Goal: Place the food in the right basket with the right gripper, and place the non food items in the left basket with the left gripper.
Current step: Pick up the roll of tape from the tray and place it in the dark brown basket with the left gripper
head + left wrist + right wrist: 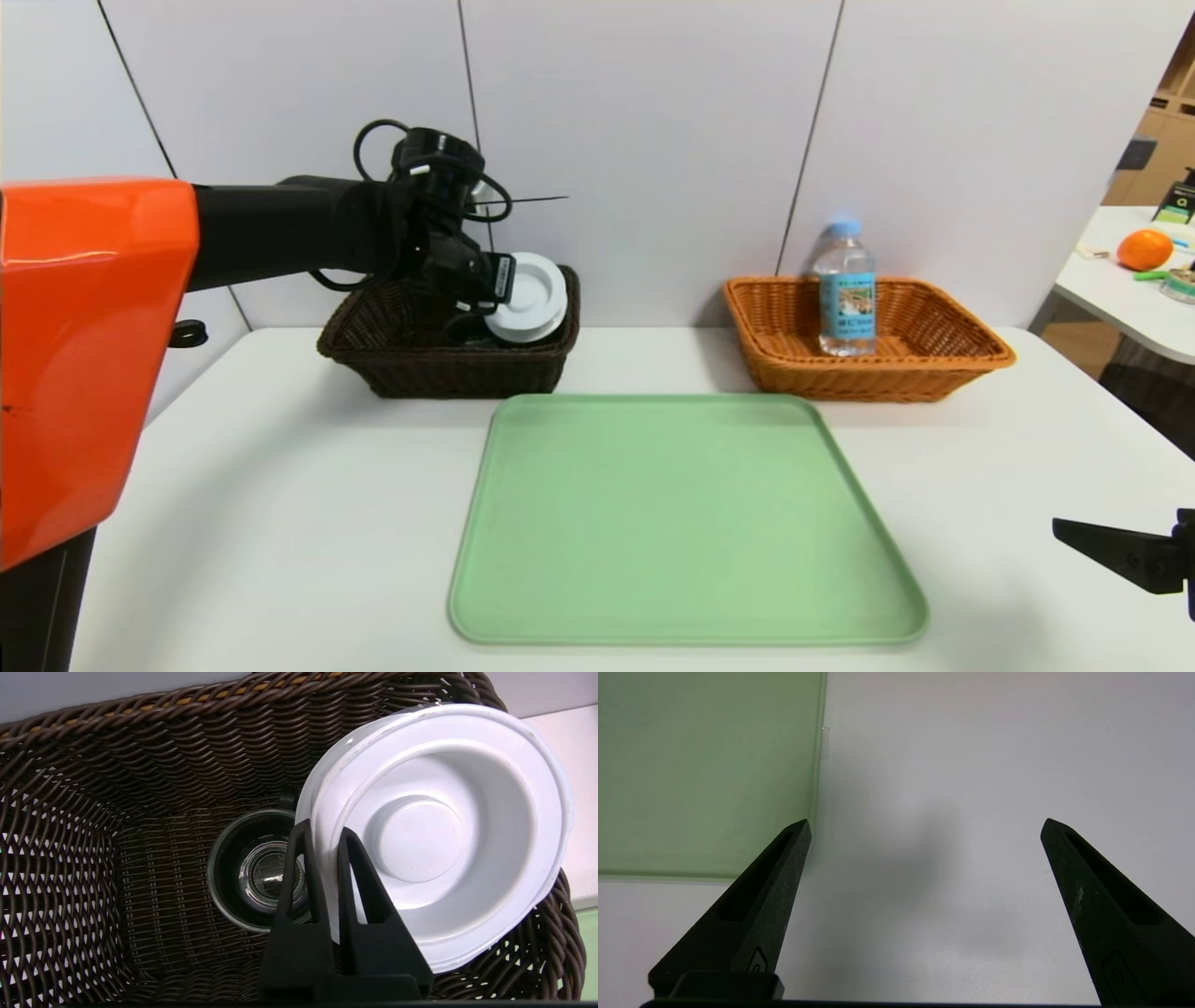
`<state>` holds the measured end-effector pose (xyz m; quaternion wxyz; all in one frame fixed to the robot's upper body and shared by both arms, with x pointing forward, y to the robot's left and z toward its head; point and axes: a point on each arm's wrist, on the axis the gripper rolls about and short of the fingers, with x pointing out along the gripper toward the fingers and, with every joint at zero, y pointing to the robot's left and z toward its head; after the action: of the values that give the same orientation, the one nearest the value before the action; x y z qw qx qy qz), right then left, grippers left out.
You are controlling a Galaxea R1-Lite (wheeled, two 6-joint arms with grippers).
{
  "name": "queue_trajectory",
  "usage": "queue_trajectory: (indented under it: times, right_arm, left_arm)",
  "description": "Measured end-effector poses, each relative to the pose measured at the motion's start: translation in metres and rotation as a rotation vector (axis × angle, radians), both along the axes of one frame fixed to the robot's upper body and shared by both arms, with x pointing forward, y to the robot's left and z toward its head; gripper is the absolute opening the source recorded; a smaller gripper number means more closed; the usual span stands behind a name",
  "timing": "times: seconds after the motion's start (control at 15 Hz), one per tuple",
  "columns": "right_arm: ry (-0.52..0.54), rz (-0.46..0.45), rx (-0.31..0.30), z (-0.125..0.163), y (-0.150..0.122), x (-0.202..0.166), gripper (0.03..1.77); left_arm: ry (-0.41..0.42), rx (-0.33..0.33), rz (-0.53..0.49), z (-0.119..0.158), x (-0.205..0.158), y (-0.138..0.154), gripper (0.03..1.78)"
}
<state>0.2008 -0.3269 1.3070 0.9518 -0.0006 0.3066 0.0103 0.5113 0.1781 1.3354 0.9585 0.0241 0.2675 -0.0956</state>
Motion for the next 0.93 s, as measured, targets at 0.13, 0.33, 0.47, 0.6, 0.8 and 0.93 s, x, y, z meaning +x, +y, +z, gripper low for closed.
queue_trajectory:
  times: [0.13,0.33,0.47,0.6,0.8,0.93]
  right_arm:
    - [-0.004,0.0,0.0,0.0005,0.0,-0.0002,1.7]
    - [-0.005,0.0,0.001,0.001,0.0,-0.0001,1.7]
    - [-0.007,0.0,0.001,0.0014,0.0,-0.0001,1.7]
    - [-0.008,0.0,0.001,0.0018,0.0,-0.0001,1.7]
    - [-0.009,0.0,0.001,0.0018,0.0,-0.0002,1.7]
    - [-0.011,0.0,0.001,0.0023,0.0,-0.0004,1.7]
  left_arm:
    - [0.006,0.003,-0.001,-0.0008,-0.0002,-0.0001,0.11]
    - [0.013,0.005,-0.004,-0.0017,-0.0006,-0.0007,0.11]
    - [0.014,0.007,-0.003,-0.0022,-0.0003,-0.0004,0.34]
    - [0.011,0.009,-0.002,-0.0024,-0.0001,-0.001,0.65]
    - [0.01,0.009,0.002,-0.0022,0.0003,0.0003,0.97]
    - [0.001,0.006,0.0,0.0028,-0.0026,0.0004,1.14]
